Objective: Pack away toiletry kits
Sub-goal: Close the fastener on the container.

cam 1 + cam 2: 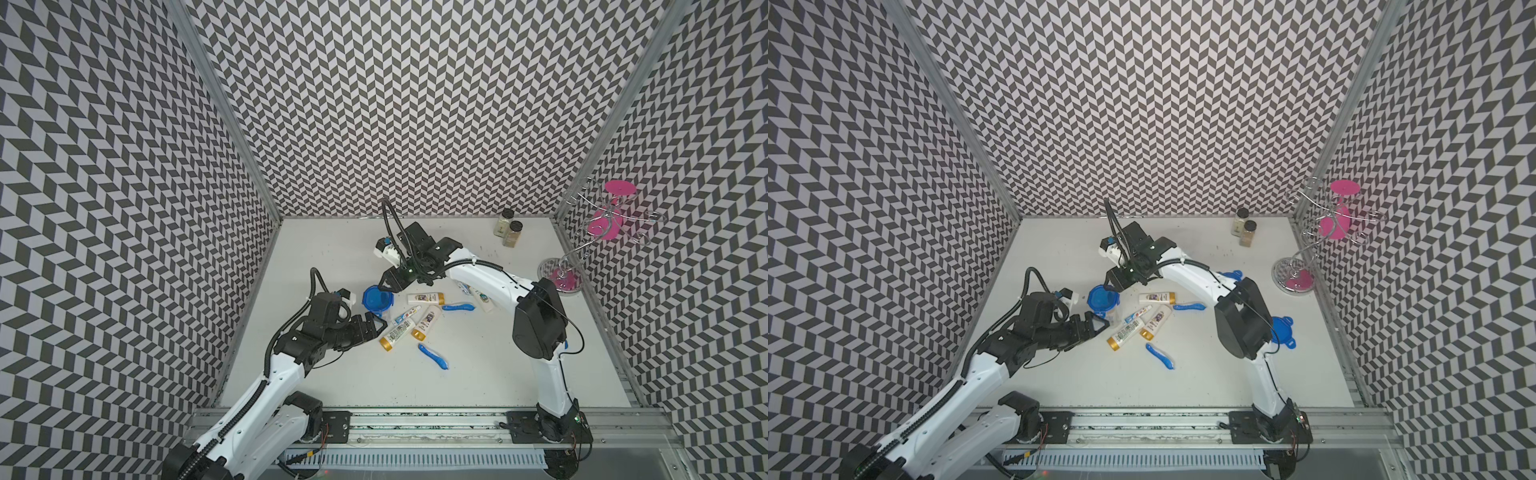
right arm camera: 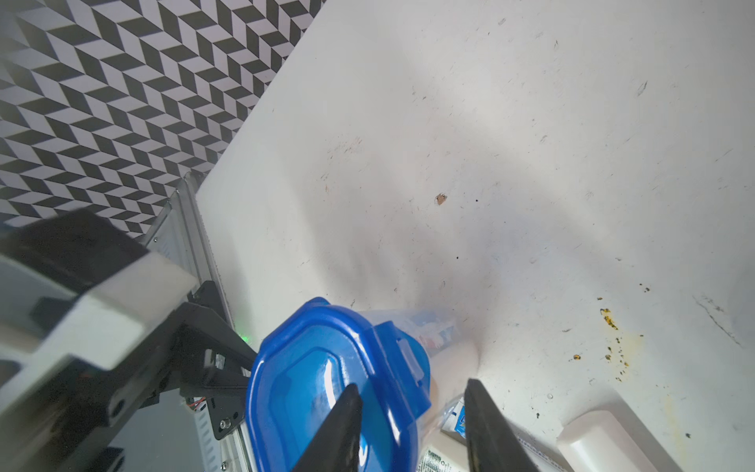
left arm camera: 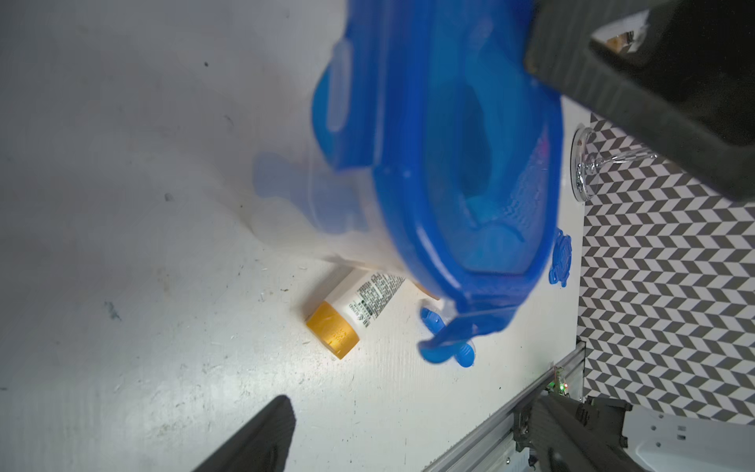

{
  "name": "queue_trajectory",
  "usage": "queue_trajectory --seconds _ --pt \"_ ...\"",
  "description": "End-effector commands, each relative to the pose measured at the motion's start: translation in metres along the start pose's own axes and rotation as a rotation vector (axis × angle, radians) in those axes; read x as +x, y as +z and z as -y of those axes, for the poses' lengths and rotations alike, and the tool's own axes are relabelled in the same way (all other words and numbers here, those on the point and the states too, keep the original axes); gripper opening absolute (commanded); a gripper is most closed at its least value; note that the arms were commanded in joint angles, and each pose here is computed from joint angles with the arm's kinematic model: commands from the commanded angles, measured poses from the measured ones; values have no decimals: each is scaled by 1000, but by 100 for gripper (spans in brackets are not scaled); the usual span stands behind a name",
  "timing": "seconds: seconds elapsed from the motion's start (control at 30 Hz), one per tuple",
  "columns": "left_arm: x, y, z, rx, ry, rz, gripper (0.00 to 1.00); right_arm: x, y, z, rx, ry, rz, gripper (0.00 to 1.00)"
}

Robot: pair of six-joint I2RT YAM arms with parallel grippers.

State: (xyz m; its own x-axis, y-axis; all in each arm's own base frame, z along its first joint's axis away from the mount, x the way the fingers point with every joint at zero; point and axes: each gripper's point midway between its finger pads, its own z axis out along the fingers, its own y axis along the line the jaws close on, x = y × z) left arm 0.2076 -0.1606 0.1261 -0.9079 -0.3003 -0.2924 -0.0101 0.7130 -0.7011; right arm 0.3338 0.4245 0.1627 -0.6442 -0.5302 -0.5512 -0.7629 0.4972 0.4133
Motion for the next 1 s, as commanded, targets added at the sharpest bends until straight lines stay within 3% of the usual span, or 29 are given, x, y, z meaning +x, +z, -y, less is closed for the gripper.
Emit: queue_trajectory --seconds 0.0,0.43,0.97 --pt "-6 0 -1 33 -49 52 90 24 4 -1 42 -19 -78 40" --pt "-26 -8 -25 62 -160 170 89 40 13 2 83 -41 -129 40" --pt "-25 7 -35 88 -207 173 88 52 17 1 81 -33 -164 39"
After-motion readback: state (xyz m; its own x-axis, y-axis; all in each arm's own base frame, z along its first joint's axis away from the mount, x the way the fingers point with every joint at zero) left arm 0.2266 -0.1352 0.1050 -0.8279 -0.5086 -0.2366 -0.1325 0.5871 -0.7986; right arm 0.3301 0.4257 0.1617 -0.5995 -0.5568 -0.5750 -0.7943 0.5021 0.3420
